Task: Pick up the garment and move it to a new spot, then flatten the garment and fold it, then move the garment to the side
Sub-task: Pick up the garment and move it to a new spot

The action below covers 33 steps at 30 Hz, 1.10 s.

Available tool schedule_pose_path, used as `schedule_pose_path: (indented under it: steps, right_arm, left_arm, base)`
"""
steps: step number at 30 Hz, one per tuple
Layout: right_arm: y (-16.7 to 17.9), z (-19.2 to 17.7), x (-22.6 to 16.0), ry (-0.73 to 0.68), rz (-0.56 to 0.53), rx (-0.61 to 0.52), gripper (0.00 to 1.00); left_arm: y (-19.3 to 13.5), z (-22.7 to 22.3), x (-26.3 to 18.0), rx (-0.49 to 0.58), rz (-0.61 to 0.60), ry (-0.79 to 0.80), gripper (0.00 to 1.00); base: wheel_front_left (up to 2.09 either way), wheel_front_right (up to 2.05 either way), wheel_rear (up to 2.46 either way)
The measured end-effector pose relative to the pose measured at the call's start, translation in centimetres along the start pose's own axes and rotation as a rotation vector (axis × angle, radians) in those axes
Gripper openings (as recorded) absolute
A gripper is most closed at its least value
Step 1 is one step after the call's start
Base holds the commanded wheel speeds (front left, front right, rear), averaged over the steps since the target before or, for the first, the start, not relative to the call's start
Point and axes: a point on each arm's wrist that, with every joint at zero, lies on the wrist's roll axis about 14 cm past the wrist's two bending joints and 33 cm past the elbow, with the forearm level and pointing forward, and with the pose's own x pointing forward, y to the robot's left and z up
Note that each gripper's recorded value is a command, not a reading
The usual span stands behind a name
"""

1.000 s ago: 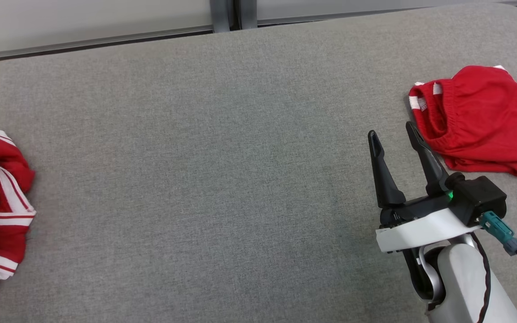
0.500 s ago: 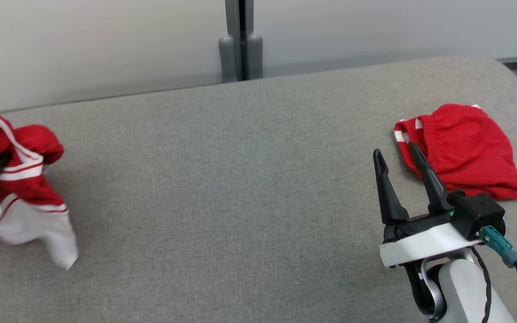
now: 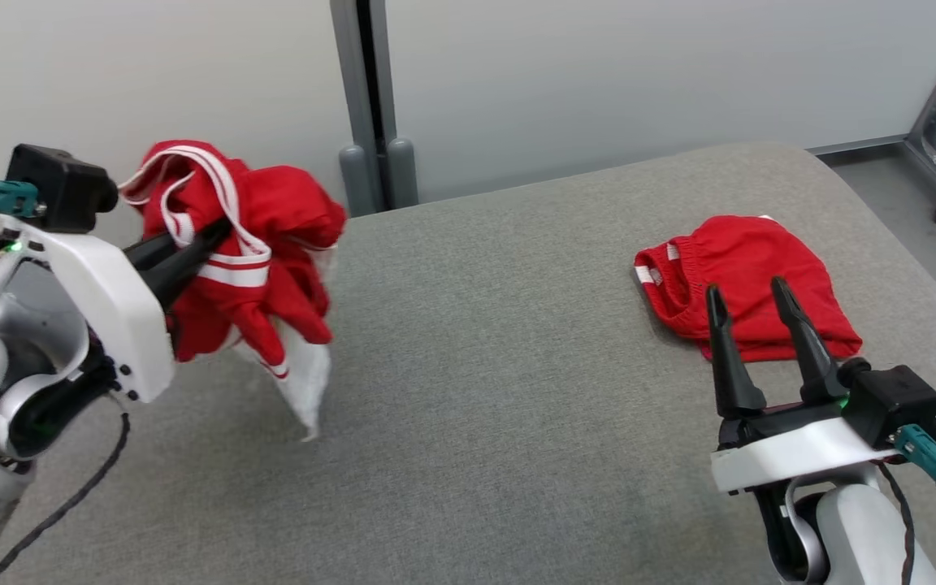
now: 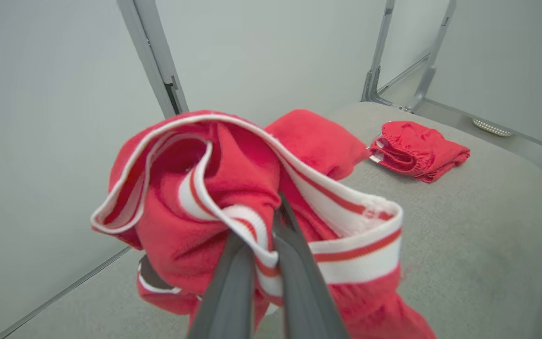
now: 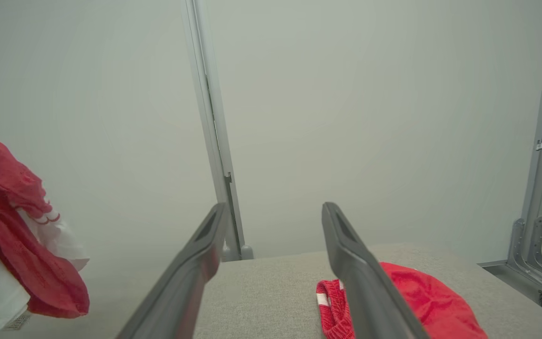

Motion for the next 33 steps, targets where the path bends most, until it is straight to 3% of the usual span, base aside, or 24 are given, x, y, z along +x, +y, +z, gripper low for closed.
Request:
schedule_pose_path:
  steps: [5, 8, 14, 20, 21, 22, 23, 24, 33]
  right_arm:
    - [-2.8, 1.2, -1.0, -0.029, -0.079, -0.021, 1.00]
    - [-4.0, 1.1, -1.7, -0.024, -0.118, -0.027, 1.00]
    - [-4.9, 0.4, -2.4, 0.001, -0.149, -0.029, 1.00]
    - [-4.8, -0.1, -2.3, 0.019, -0.145, -0.027, 1.00]
    - [-4.7, -0.2, -2.2, 0.021, -0.142, -0.026, 1.00]
    - [-4.5, -0.2, -2.1, 0.023, -0.136, -0.026, 1.00]
    - [-4.2, -0.3, -2.0, 0.028, -0.126, -0.025, 1.00]
    - [-3.6, -0.5, -1.8, 0.033, -0.108, -0.021, 1.00]
    - [-2.4, -0.1, -0.9, 0.023, -0.062, -0.022, 1.00]
  left_arm:
    - [-5.1, 2.5, 2.0, -0.012, -0.124, -0.107, 0.00]
    - [-6.1, 1.7, 3.1, -0.055, -0.123, -0.145, 0.00]
    - [-6.4, -6.6, 5.3, -0.286, -0.073, -0.063, 0.00]
    - [-6.4, -13.7, 5.4, -0.341, -0.016, 0.048, 0.00]
    - [-6.5, -14.2, 5.4, -0.346, -0.011, 0.052, 0.14]
    - [-6.7, -14.6, 5.3, -0.353, -0.006, 0.057, 0.42]
    - [-6.8, -15.0, 5.2, -0.357, -0.002, 0.062, 0.77]
    - [-6.7, -15.6, 5.0, -0.357, 0.013, 0.067, 1.00]
    - [-3.1, -12.9, 3.3, -0.249, 0.104, -0.045, 1.00]
  base:
    - [0.00, 0.00, 0.00]
    - [0.00, 0.00, 0.00]
    - [0.00, 0.00, 0.00]
    - [0.00, 0.00, 0.00]
    - [0.00, 0.00, 0.00]
    - [0.00, 0.00, 0.00]
    - [0.00, 0.00, 0.00]
    - [0.00, 0.00, 0.00]
    - [0.00, 0.00, 0.00]
